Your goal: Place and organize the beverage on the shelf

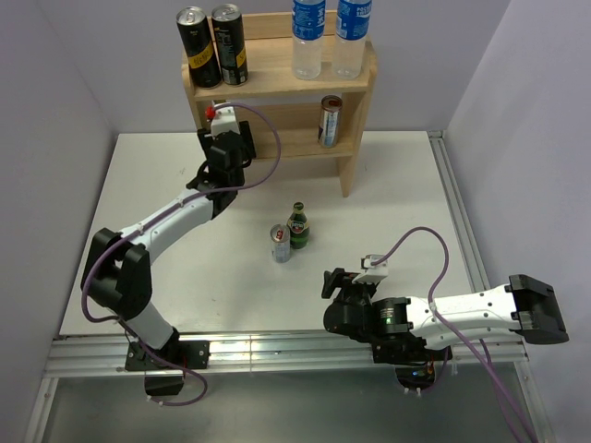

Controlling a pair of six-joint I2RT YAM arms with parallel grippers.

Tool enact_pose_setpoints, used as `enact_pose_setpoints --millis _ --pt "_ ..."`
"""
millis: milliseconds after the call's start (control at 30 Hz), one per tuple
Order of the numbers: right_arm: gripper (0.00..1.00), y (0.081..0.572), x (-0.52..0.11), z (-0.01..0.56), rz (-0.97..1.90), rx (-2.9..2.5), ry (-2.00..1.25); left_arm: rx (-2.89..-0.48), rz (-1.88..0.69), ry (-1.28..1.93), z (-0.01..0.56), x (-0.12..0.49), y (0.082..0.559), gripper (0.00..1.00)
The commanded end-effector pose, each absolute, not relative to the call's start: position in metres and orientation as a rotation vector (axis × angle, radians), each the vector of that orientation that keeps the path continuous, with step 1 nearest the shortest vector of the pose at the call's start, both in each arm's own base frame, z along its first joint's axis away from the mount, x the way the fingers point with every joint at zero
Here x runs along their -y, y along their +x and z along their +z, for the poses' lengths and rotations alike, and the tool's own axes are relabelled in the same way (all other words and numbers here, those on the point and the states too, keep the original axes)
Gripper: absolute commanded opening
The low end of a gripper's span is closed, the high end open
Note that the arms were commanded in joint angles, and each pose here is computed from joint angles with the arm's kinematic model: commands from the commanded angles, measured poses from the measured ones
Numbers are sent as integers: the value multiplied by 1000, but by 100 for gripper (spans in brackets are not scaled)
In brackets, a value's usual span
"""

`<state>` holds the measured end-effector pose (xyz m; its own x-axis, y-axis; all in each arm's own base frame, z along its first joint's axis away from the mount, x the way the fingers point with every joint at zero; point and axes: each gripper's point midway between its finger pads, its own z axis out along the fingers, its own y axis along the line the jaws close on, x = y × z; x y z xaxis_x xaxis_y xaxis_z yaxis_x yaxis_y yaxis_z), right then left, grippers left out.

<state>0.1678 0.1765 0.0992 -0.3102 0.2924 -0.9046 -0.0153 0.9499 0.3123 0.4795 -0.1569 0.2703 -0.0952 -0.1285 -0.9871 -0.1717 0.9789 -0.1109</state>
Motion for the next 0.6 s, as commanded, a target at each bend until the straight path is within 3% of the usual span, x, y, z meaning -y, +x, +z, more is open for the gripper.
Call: enact_pose_setpoints --millis 0,267,333,367,433,467,567 --pt "80 170 -176 104 317 -1830 235 -1516 -45 -337 324 152 492 0" --pt "80 170 -175 103 315 -1833 237 -1536 -33 -350 310 150 499 2" --pt "80 170 -175 102 317 -1835 238 -1542 -22 -349 305 149 499 18" --pt "80 170 -175 102 318 -1835 242 -1543 -23 -350 304 149 498 36" --pt "80 169 -175 101 318 -1839 240 -1543 -20 -347 302 148 496 53" --pt "80 169 -174 101 318 -1840 242 -1543 -22 -345 302 148 496 68" --pt "80 169 -175 100 320 -1842 243 -1554 -21 -329 298 149 495 83"
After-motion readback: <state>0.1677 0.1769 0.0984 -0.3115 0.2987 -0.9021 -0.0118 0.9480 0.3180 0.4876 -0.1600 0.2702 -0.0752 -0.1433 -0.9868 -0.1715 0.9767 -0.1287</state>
